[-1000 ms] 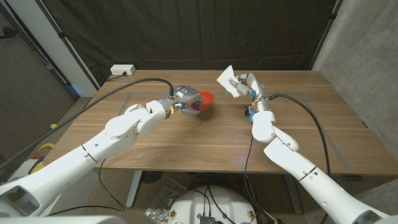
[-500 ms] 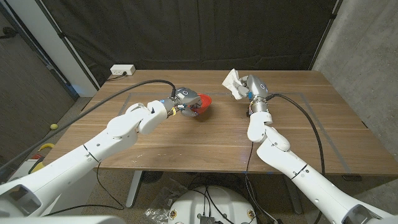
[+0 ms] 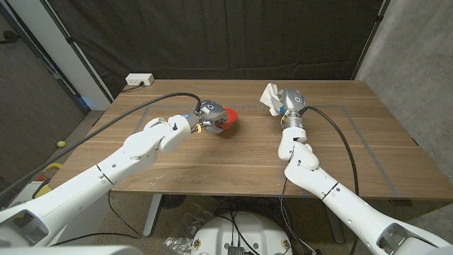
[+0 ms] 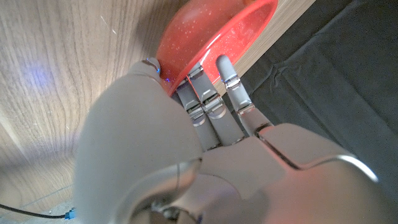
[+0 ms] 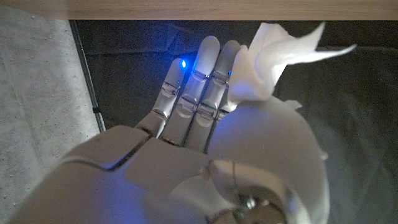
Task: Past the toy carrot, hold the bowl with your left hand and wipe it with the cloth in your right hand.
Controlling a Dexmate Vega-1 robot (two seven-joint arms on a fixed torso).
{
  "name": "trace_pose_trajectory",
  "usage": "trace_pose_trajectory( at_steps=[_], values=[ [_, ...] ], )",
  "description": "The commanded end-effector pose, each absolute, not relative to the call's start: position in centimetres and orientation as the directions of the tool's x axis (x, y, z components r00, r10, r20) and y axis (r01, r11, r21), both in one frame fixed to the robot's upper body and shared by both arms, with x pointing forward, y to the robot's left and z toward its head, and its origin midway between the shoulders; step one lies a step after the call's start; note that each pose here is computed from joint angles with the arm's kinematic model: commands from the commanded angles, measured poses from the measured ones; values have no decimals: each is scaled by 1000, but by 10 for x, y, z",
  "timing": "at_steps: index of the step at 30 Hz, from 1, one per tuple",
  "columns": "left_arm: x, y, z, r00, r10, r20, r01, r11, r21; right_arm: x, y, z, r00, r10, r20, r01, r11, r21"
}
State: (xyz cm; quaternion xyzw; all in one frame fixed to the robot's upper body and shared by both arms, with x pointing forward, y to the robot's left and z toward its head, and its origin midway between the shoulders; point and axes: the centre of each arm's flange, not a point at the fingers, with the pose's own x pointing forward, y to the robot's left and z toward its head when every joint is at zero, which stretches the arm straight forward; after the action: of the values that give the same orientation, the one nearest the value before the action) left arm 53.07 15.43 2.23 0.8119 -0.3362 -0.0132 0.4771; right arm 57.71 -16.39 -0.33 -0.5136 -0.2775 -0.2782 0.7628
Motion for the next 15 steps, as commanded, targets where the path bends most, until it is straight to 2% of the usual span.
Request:
trace_pose_trajectory(
  at_steps=[1,7,15],
  values=[
    [535,157,21,788,-544,290,-527,-351,774,592,-163,-4,739,-204,642,674,198,-712],
    [538,158,21,789,-552,270,-509,-341,790,602,-162,-1,823,-219,524,560,158,-813],
    [540,159,21,792,-556,253,-495,-343,798,613,-163,-2,886,-243,395,432,123,-893]
  ],
)
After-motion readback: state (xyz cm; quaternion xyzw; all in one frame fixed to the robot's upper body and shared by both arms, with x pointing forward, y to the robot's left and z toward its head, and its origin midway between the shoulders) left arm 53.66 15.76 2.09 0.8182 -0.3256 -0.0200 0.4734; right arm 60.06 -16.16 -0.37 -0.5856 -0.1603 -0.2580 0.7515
